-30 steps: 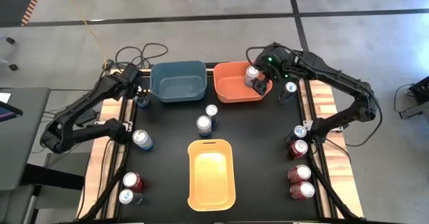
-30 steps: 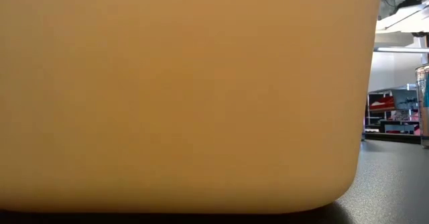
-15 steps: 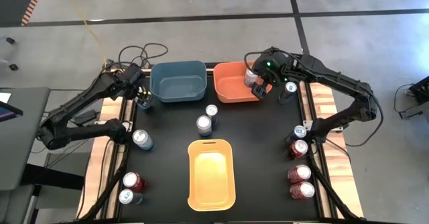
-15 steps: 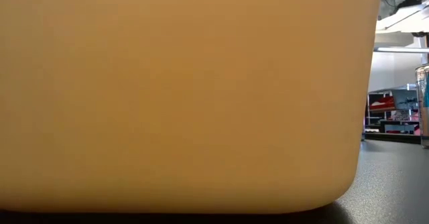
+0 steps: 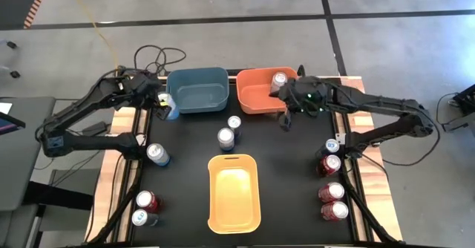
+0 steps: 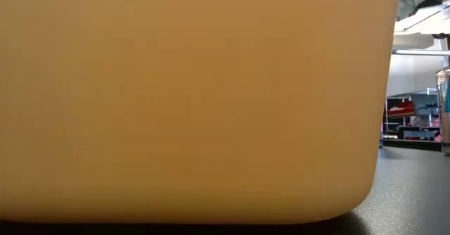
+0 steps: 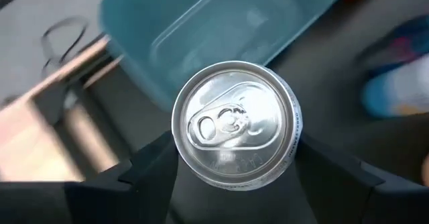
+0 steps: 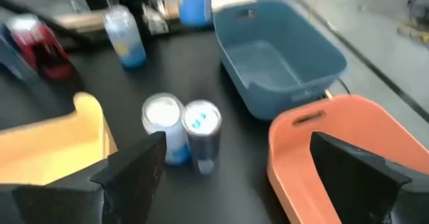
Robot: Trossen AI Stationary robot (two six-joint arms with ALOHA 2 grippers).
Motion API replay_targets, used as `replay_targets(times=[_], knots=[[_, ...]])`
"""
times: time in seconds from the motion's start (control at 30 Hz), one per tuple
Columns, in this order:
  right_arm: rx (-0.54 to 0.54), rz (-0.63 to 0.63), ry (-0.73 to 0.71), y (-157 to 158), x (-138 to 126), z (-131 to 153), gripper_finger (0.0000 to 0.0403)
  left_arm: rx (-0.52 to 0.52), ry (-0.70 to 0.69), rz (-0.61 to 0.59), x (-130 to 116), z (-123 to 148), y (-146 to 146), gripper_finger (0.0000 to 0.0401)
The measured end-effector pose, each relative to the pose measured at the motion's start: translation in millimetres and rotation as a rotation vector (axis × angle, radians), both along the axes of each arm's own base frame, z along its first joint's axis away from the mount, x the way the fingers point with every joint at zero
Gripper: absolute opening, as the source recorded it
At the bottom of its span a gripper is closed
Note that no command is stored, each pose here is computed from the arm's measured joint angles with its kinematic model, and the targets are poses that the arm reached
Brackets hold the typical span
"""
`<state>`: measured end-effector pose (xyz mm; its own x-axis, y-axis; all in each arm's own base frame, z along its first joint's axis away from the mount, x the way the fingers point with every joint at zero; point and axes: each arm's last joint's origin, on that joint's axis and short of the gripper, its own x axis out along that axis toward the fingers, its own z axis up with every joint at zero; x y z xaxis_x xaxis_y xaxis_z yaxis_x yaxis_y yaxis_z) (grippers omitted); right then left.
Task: Sort soda cans
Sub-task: Put the blue white soda can into the orange bin
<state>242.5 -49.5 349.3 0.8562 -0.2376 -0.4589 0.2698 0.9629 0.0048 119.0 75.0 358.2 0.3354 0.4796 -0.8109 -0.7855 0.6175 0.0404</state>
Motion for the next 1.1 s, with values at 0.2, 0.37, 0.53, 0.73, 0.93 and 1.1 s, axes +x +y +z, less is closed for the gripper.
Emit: replay_targets(times=[0.2,0.37,0.53,0.73,0.93,1.1], knots=[[0.043,0.09,-0.254,2.5,9.4,-6.9,0.0384,0.054,-0.151,-0.2,32.3,16.9,-1.6,0.0267],[0.05,0.096,-0.251,0.4,20.4,-13.9,0.0384,0.079,-0.184,-0.346,71.1,23.0,-1.2,0.0266],[0.067,0.09,-0.219,-1.1,28.1,-22.6,0.0384,0.157,-0.211,-0.46,111.6,30.8,0.7,0.0259],[0.089,0.084,-0.177,-0.7,27.7,-27.2,0.0384,0.193,-0.181,-0.538,153.1,33.6,5.2,0.0232],[0.105,0.077,-0.118,-0.1,21.5,-30.1,0.0384,0.206,-0.128,-0.569,164.9,28.2,7.6,0.0224],[0.099,0.04,-0.049,-2.2,16.7,-35.0,0.0384,0.195,-0.101,-0.551,164.4,16.9,12.5,0.0235]])
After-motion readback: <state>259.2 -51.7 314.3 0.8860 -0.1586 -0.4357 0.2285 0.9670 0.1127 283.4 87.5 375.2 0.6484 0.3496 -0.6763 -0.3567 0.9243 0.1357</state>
